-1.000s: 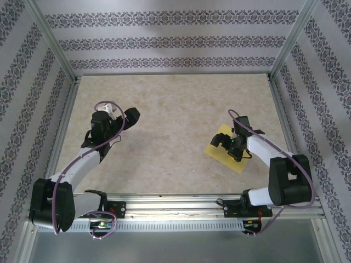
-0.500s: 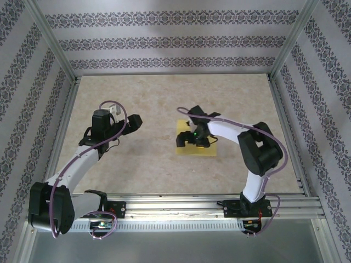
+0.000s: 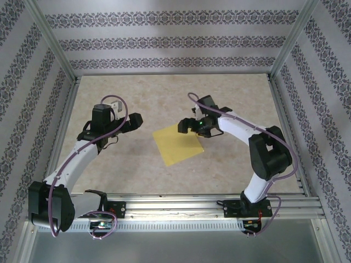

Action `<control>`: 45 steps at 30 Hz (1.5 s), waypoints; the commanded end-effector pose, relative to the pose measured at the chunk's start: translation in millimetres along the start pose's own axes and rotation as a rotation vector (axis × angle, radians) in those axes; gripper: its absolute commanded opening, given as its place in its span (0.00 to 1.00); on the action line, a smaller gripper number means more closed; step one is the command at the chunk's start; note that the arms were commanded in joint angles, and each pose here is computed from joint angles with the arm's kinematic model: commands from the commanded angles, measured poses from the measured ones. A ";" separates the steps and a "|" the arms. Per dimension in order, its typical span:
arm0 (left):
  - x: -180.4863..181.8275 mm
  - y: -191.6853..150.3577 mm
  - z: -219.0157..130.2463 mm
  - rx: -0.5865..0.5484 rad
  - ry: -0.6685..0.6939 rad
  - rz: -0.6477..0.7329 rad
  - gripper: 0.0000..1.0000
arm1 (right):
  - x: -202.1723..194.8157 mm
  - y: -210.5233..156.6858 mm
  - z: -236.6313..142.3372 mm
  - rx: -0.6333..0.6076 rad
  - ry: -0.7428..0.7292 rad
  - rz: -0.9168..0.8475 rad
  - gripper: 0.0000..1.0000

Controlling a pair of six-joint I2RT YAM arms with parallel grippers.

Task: Fold a paper plane with a square sheet of paper (pick it up from the middle)
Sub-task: Move the square sheet of paper to the center of the table.

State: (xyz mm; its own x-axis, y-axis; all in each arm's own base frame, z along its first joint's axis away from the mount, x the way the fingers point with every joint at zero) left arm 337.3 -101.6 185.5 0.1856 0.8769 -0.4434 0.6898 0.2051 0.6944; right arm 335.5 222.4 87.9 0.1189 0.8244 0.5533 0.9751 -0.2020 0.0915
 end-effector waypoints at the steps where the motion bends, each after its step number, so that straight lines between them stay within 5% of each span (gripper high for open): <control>1: -1.5 -11.6 0.5 0.038 -0.008 0.015 0.99 | 2.4 -20.1 16.7 0.096 0.029 0.007 0.98; 13: -4.2 -12.9 1.8 0.059 -0.022 0.029 0.99 | 16.8 -21.7 53.1 0.148 -0.024 -0.041 0.98; 20: -3.9 -13.0 2.0 0.060 -0.022 0.026 0.99 | -18.2 -29.9 65.1 0.080 -0.152 0.222 0.98; 25: 2.3 -15.4 5.2 0.098 0.017 0.005 0.99 | -14.5 -49.1 80.4 -0.001 -0.087 0.452 0.98; 28: 6.1 -13.6 5.6 0.123 0.051 0.004 0.99 | 6.6 -48.5 85.1 -0.017 -0.019 0.435 0.98; 35: -18.6 -20.4 16.5 0.238 0.007 0.014 0.99 | 42.0 -19.6 36.7 -0.121 0.150 0.386 0.98; 45: -52.0 -60.6 62.5 0.583 0.197 0.097 0.83 | -56.5 9.5 -40.3 -0.318 0.072 0.494 0.98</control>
State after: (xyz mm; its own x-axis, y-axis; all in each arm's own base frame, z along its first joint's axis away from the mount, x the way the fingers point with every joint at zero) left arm 348.5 -189.8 152.0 0.2246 0.9131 -0.3403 0.9064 -0.0675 0.4170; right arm 345.6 178.2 109.7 0.4795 0.5177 0.7086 0.7083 -0.7050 0.0358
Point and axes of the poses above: each hand's point on the last joint's axis, 136 mm out from that joint toward the fingers, its own z axis out along the fingers, its own x axis along the line the jaws close on, y = z × x, the point moved 1 cm from there along -z, back along the fingers, and after that the axes turned 10 degrees about z, right-handed, at the moved point
